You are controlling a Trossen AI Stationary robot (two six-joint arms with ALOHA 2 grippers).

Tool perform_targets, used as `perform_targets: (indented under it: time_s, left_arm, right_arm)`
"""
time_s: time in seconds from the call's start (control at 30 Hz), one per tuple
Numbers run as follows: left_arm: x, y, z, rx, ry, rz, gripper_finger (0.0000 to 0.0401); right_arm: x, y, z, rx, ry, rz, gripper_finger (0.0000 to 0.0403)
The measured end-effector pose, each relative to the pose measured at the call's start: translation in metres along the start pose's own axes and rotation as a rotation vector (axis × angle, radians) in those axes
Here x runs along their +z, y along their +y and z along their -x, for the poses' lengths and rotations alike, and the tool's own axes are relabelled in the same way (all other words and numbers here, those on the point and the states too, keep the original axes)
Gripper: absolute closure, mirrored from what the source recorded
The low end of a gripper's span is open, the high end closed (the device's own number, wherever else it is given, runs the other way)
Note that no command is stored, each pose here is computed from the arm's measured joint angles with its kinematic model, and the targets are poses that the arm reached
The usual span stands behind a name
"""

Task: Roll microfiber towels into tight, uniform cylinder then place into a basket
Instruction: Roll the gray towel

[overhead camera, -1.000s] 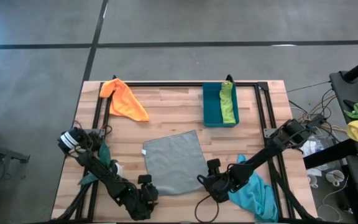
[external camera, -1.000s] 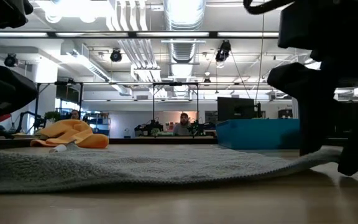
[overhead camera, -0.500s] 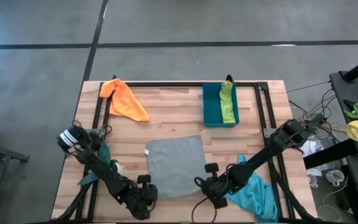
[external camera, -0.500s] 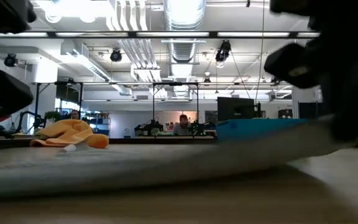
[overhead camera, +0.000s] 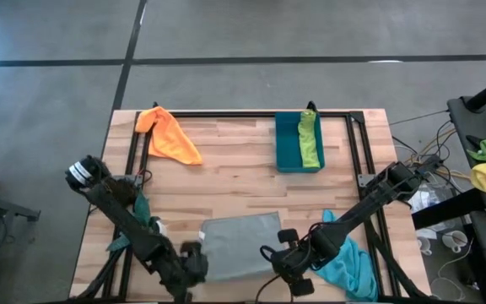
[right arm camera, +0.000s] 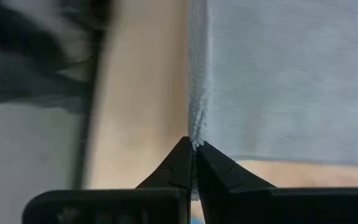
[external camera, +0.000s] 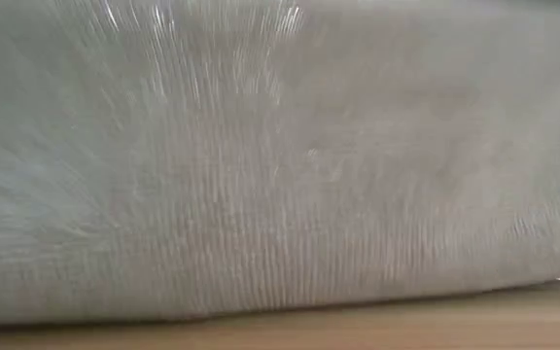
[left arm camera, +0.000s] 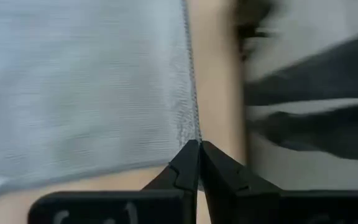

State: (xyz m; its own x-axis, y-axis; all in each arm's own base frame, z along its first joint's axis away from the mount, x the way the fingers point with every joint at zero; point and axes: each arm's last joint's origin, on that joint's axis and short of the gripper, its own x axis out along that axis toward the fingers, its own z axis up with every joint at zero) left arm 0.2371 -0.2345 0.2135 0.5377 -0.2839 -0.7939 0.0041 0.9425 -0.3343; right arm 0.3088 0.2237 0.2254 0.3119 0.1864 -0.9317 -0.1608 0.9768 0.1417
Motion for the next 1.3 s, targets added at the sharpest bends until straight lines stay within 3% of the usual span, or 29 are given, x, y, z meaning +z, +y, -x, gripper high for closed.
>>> perform_targets:
  time_s: [0.17, 0.4, 0.57, 1.17, 1.3]
  left_arm:
    - [0.009, 0.04, 0.018, 0.232, 0.016, -0.001, 0.0401]
    - [0.02, 0.094, 0.016, 0.314, 0.043, -0.013, 0.0401]
    - [0.02, 0.119, 0.005, 0.299, 0.105, 0.012, 0.0401]
    - [0.014, 0.129, -0.003, 0.317, 0.093, 0.004, 0.0401]
    - [0.014, 0.13, -0.002, 0.349, 0.071, 0.009, 0.0399]
  right_arm:
    - [-0.003, -0.032, -0.014, -0.133, 0.025, -0.061, 0.0394]
    - [-0.002, -0.078, -0.03, -0.188, 0.047, -0.097, 0.0394]
    - [0.002, -0.102, -0.033, -0.202, 0.04, -0.082, 0.0394]
    - [-0.008, -0.126, -0.046, -0.199, 0.069, -0.102, 0.0394]
    - [-0.01, -0.127, -0.047, -0.202, 0.076, -0.115, 0.0371]
